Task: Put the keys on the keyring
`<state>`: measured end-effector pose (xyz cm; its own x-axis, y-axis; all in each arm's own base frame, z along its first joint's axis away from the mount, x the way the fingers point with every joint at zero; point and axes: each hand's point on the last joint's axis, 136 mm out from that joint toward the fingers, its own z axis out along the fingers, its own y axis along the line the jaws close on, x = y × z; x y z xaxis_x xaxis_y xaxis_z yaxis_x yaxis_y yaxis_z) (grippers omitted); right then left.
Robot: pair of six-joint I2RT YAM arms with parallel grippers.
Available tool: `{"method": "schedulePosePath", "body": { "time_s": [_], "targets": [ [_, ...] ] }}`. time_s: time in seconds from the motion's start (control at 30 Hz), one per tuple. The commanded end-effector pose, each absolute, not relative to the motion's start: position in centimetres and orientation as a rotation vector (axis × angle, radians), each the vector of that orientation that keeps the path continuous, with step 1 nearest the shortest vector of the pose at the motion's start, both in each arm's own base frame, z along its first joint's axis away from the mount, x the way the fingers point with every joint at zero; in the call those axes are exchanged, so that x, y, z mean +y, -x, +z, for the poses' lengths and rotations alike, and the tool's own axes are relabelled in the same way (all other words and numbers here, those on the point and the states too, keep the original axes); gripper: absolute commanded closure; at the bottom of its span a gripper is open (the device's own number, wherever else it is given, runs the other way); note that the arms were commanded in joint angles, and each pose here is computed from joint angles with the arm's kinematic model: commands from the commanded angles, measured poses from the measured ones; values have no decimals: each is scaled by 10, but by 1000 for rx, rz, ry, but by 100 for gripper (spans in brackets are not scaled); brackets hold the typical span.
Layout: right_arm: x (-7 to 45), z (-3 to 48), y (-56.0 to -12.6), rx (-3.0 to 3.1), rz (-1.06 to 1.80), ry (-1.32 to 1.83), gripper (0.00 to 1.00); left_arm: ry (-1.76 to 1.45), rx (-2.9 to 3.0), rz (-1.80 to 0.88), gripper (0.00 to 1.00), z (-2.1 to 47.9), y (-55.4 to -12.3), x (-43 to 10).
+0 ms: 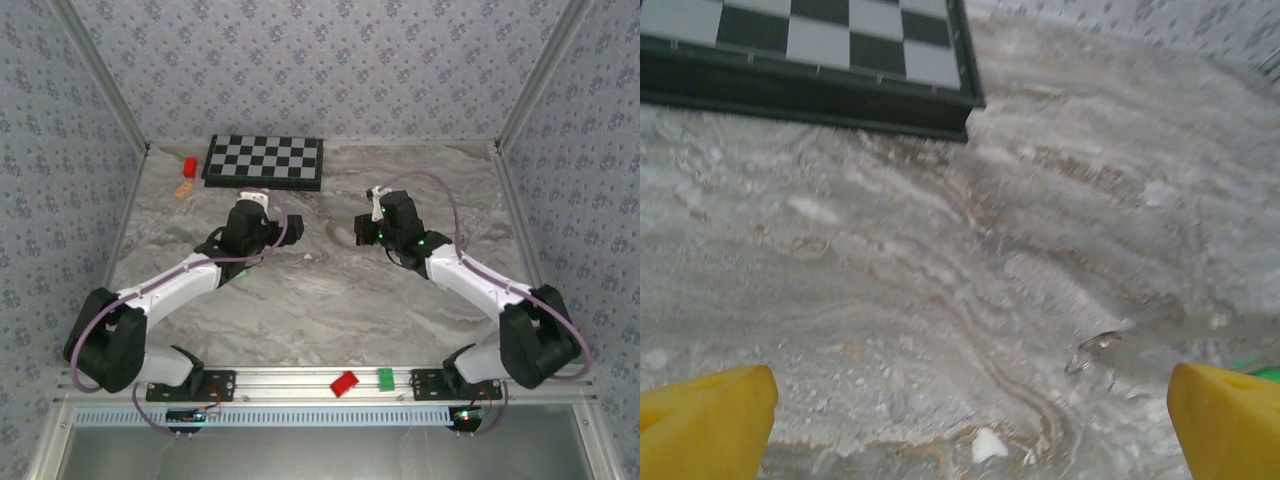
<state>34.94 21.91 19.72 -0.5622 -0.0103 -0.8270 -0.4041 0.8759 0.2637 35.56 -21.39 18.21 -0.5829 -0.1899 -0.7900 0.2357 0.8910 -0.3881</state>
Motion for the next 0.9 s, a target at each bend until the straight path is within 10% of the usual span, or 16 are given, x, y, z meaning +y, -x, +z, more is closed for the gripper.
{"method": "schedulePosePath", "body": {
  "time_s": [0.0,0.87],
  "targets": [
    [213,243,-352,1927,434,408,100,-87,2004,-645,1,237,-362,-228],
    [243,317,-305,1488,953,741,100,-515,1690,-969,13,340,-323,-284]
  ]
}}
